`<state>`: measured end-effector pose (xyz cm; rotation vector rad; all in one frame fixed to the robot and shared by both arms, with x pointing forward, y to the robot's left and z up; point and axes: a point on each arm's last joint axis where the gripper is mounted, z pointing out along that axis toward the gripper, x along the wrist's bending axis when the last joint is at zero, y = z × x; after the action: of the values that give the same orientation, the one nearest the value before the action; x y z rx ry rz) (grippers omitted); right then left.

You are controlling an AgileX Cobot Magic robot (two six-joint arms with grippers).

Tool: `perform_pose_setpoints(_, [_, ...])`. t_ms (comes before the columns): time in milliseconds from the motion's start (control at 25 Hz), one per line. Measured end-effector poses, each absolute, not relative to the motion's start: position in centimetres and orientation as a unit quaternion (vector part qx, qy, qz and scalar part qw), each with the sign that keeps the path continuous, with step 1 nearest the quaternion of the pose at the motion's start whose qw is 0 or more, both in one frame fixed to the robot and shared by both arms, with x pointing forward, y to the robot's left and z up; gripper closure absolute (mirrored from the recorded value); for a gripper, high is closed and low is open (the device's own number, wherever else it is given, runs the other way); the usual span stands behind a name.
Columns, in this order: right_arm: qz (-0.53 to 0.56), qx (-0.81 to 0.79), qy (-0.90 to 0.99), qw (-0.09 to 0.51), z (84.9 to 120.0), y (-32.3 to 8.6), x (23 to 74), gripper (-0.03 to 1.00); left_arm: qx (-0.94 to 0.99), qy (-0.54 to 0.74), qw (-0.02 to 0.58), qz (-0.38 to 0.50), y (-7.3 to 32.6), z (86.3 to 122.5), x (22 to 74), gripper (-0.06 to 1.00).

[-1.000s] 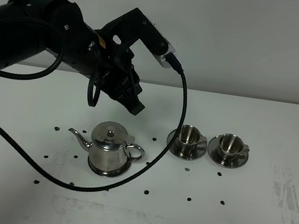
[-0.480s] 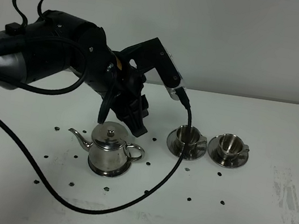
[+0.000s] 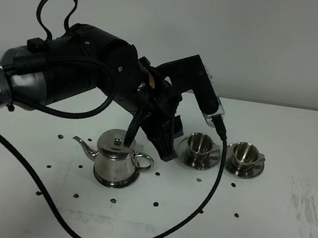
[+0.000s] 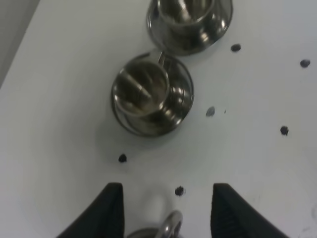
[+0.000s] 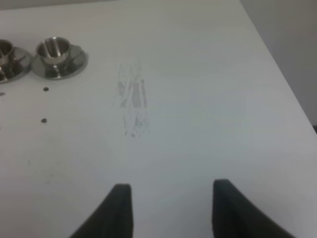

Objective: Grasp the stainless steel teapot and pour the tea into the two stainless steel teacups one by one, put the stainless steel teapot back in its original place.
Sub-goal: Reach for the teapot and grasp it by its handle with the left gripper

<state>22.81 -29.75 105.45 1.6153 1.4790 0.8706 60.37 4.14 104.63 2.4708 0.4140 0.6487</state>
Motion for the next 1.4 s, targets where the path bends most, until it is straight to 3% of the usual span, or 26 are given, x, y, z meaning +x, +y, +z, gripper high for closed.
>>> perform_pose_setpoints(320, [0.343, 0.633, 0.580, 0.381, 105.5, -29.7, 22.8, 0.59, 0.936, 0.119, 0.250, 0.217, 2.1, 104.6, 62.9, 0.51])
perform_pose_setpoints(600, [0.344, 0.633, 0.580, 0.380, 105.5, -29.7, 22.8, 0.59, 0.965, 0.002, 0.185, 0.188, 0.8, 101.1, 64.5, 0.51])
perform_pose_setpoints(1120, [0.344, 0.633, 0.580, 0.379, 105.4, -29.7, 22.8, 0.59, 0.976, -0.009, 0.134, 0.172, 1.8, 96.7, 64.5, 0.45])
perform_pose_setpoints(1400, [0.344, 0.633, 0.580, 0.379, 105.4, -29.7, 22.8, 0.59, 0.975, -0.002, 0.131, 0.180, 2.7, 96.5, 65.0, 0.44])
